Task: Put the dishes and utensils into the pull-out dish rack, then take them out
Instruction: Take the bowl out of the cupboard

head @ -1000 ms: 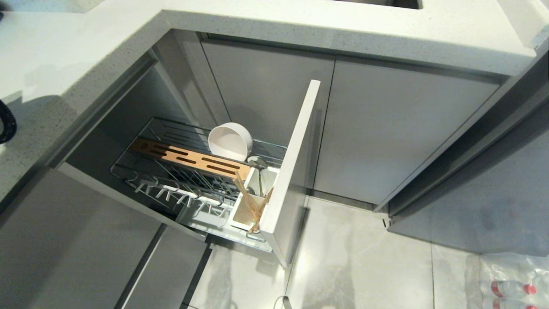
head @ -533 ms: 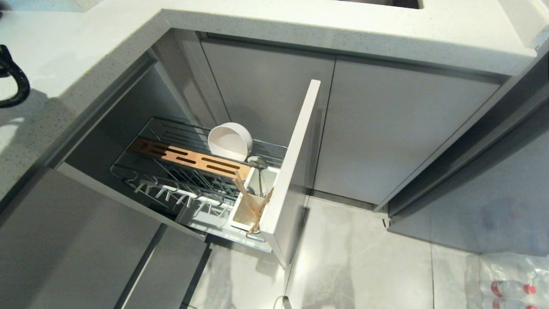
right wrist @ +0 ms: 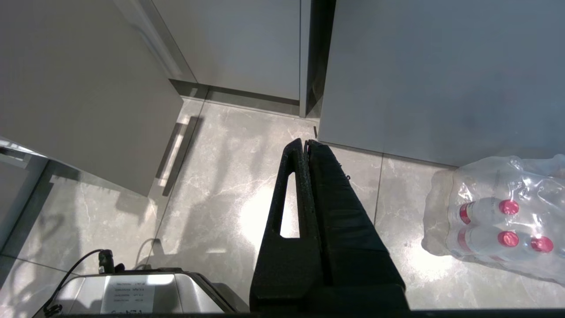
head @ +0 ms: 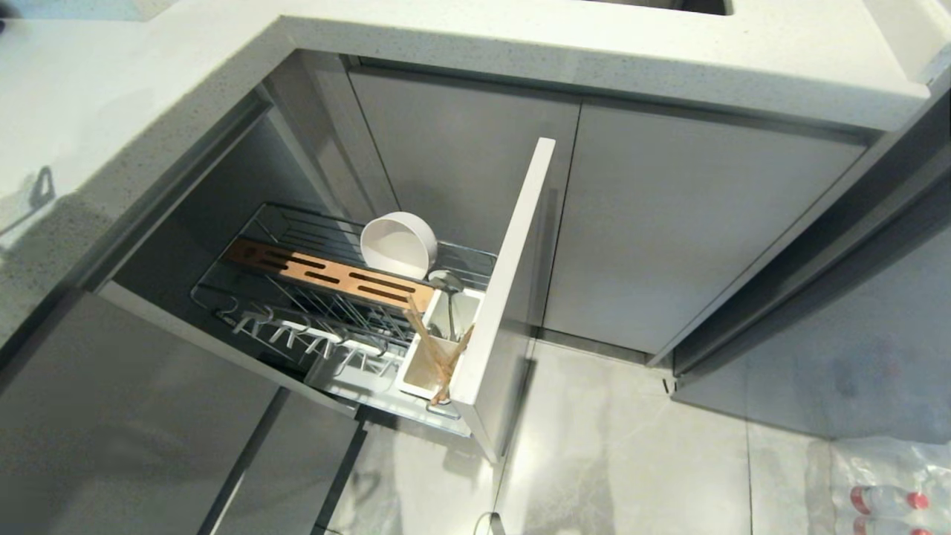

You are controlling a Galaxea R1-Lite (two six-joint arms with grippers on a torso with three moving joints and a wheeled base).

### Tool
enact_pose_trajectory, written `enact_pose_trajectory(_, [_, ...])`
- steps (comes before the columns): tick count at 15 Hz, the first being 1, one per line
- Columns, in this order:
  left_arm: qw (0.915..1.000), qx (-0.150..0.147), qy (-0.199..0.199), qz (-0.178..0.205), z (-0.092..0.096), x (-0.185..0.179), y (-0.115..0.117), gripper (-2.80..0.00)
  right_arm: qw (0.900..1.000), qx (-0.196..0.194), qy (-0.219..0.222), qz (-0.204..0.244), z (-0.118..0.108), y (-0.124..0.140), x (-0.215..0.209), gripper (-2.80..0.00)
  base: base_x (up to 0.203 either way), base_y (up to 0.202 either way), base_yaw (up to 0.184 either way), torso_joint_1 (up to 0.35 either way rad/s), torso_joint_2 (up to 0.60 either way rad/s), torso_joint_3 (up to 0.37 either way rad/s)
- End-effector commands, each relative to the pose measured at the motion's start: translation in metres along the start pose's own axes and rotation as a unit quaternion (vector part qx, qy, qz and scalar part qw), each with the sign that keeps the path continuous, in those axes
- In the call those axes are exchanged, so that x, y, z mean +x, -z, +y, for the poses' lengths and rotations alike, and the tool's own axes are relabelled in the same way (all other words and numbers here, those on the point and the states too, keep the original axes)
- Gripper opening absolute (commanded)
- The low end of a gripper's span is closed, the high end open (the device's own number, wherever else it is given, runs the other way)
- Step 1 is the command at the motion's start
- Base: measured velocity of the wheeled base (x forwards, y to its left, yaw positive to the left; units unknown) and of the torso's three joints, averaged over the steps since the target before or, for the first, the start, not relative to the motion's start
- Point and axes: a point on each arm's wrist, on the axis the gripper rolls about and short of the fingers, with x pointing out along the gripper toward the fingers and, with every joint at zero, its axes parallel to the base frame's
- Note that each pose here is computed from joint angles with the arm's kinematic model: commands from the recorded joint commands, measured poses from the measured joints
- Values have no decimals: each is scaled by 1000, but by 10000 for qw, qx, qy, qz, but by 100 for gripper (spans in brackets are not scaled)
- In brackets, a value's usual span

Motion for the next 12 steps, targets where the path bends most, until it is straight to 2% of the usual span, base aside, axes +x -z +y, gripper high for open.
enact_pose_trajectory(1, [9987,-346,366,-75,8,-16,-8,-280,10000,2,0,11,0,0,0,-280,0,0,0,0,0,0])
enact_pose_trajectory(4, [9901,-1049,910,191,1,-24,-4,-280,10000,2,0,11,0,0,0,-280,0,0,0,0,0,0])
enact_pose_trajectory(6, [9771,-1582,1278,624,-13,-27,10,-280,10000,2,0,11,0,0,0,-280,0,0,0,0,0,0])
enact_pose_trajectory(7, [9700,-1801,1343,928,-28,-25,23,-280,10000,2,0,11,0,0,0,-280,0,0,0,0,0,0])
enact_pose_trajectory(10, [9633,-1679,1228,1697,-69,-20,67,-280,10000,2,0,11,0,0,0,-280,0,0,0,0,0,0])
enact_pose_trajectory(12, [9645,-1487,1042,1917,-91,-11,91,-280,10000,2,0,11,0,0,0,-280,0,0,0,0,0,0])
